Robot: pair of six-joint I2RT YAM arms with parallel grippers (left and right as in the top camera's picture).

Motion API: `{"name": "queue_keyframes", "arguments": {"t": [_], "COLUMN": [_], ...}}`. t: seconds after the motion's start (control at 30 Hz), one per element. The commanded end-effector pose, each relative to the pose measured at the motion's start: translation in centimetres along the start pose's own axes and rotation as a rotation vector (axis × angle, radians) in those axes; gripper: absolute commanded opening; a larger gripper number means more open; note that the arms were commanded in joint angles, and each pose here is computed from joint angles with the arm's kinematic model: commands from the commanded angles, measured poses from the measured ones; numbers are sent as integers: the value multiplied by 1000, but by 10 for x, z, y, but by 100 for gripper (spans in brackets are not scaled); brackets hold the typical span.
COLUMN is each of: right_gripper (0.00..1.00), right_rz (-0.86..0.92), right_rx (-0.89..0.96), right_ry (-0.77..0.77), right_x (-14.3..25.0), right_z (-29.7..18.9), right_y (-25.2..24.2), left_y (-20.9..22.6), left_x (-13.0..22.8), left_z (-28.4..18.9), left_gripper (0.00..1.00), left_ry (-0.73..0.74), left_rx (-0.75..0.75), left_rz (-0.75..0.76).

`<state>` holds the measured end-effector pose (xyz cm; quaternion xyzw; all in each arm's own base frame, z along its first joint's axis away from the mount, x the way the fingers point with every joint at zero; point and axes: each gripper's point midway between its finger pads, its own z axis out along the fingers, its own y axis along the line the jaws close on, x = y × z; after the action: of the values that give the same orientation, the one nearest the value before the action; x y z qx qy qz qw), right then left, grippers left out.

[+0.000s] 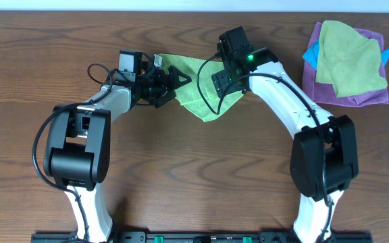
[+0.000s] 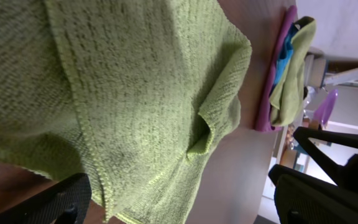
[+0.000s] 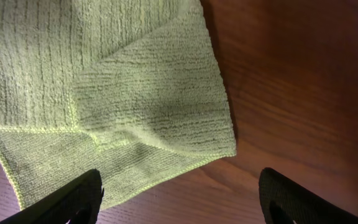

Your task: Fold the cloth

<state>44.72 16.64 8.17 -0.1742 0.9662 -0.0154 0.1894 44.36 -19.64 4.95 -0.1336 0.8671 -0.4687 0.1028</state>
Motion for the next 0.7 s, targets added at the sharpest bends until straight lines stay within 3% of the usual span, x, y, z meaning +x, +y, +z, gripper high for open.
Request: {"name": "queue_keyframes", "arguments": {"t": [0.0,0.67], "right_gripper": [81,82], "right_rz": [-11,-34], "right_rx": [15,16], "right_ry": [-26,-41], "right_x": [-6,-10], "right_z": [-6,-6], "right_y": [-4,-5], "left_y": [1,-5], "left_x": [-1,17], "left_z": [0,24], "left_gripper": [95,95], "left_ry": [-18,-15], "left_rx": [-22,-81], "left_rz": [22,32]}}
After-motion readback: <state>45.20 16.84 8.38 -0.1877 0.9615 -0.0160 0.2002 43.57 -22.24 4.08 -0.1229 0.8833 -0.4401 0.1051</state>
